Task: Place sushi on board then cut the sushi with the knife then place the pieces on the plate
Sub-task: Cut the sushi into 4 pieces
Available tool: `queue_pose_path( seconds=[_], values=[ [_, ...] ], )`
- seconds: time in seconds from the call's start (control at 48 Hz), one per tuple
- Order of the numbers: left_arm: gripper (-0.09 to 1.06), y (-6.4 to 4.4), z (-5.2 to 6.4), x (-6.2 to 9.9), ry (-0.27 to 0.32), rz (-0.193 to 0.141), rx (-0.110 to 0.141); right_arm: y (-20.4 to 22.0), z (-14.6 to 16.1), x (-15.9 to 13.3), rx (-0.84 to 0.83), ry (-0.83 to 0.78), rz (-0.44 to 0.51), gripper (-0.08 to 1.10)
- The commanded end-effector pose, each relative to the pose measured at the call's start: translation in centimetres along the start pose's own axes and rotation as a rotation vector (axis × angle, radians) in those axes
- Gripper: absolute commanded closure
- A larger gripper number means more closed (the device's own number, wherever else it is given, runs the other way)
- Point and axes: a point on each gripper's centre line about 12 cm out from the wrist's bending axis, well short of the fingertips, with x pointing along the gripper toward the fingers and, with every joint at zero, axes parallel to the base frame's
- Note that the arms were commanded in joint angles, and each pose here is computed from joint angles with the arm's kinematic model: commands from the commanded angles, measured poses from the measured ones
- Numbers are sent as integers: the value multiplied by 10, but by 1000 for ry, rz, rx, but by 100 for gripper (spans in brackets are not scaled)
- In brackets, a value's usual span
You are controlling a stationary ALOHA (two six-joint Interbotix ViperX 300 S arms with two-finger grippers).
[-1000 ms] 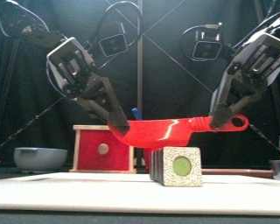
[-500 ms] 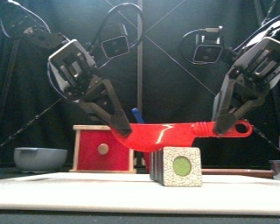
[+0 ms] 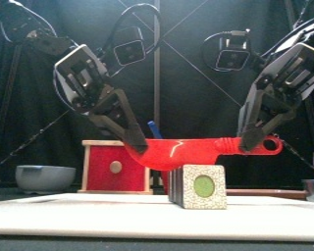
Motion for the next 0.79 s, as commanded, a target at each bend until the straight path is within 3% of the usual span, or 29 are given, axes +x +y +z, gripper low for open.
queue_pose_path(
  seconds=[0.021,0.792],
  values=[
    [52,-4,10,-3,-29,-9,9,0,13,-7,0,-42,2,68],
    [52,-5,11,-4,-33,-11,10,-2,14,-10,-5,-49,-5,68]
  ],
)
